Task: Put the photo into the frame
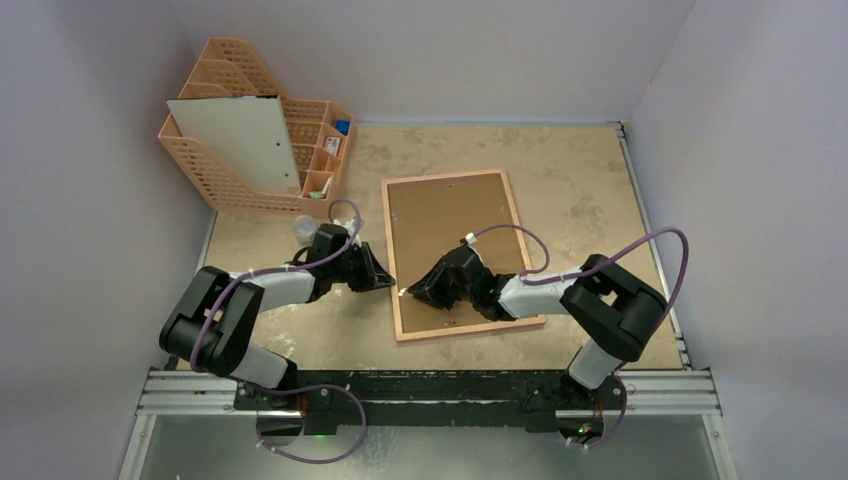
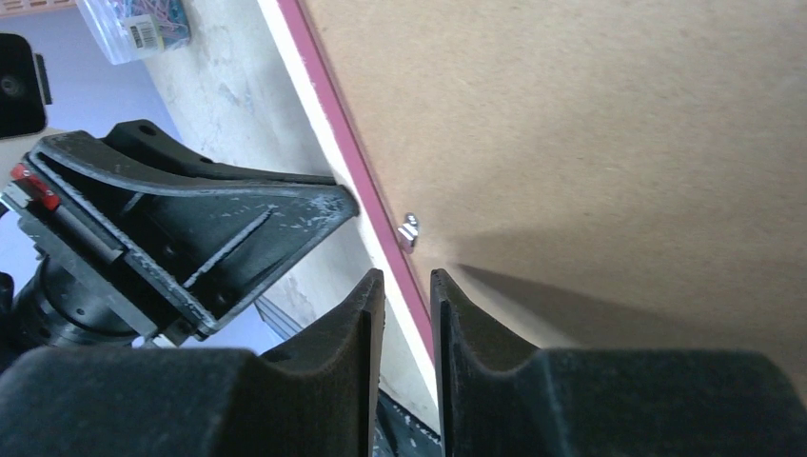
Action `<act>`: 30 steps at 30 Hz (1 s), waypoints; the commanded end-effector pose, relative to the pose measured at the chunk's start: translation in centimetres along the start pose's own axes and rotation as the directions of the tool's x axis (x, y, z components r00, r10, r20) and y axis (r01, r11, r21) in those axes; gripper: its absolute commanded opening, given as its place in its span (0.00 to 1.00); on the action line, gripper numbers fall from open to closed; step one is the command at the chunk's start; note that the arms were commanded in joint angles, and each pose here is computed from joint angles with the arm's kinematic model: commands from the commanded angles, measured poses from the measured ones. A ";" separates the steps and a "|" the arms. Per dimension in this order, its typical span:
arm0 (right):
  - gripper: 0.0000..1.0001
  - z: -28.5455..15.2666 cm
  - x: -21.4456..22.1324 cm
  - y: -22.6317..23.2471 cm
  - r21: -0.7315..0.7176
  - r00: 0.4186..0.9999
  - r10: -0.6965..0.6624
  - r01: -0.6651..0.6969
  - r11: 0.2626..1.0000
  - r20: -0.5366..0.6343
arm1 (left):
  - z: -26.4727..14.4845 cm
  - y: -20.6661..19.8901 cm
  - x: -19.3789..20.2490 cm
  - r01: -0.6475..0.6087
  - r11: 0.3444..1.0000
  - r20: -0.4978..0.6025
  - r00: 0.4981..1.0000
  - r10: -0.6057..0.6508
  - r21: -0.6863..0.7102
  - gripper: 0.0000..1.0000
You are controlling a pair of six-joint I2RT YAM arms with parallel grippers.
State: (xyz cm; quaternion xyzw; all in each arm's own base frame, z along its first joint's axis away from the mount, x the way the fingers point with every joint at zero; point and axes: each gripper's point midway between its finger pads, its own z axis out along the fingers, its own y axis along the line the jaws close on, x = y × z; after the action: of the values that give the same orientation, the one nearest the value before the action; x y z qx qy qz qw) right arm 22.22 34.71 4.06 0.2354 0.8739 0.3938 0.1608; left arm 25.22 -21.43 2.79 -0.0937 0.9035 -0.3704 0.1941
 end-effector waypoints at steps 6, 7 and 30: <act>0.27 0.2 0.3 0.7 -0.087 0.999 0.042 -0.042 0.995 -0.003 | 0.0 2.4 3.6 0.008 0.997 -0.122 0.992 -0.017 -0.074 0.03; 0.26 0.3 0.4 0.7 -0.090 0.999 0.052 -0.052 0.995 -0.004 | 0.0 2.3 3.6 0.009 0.997 -0.123 0.992 -0.018 -0.071 0.03; 0.25 1.8 0.1 2.6 -0.196 1.000 0.026 -0.025 0.980 0.005 | 0.4 2.7 4.1 0.043 0.996 -0.129 0.990 -0.052 -0.073 0.00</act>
State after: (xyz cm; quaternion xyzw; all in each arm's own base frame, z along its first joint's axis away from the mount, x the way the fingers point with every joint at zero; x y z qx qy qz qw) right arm 22.44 36.62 3.17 0.2377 0.8494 0.4504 0.1383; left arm 25.01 -21.98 2.70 -0.0873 0.9000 -0.3857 0.1835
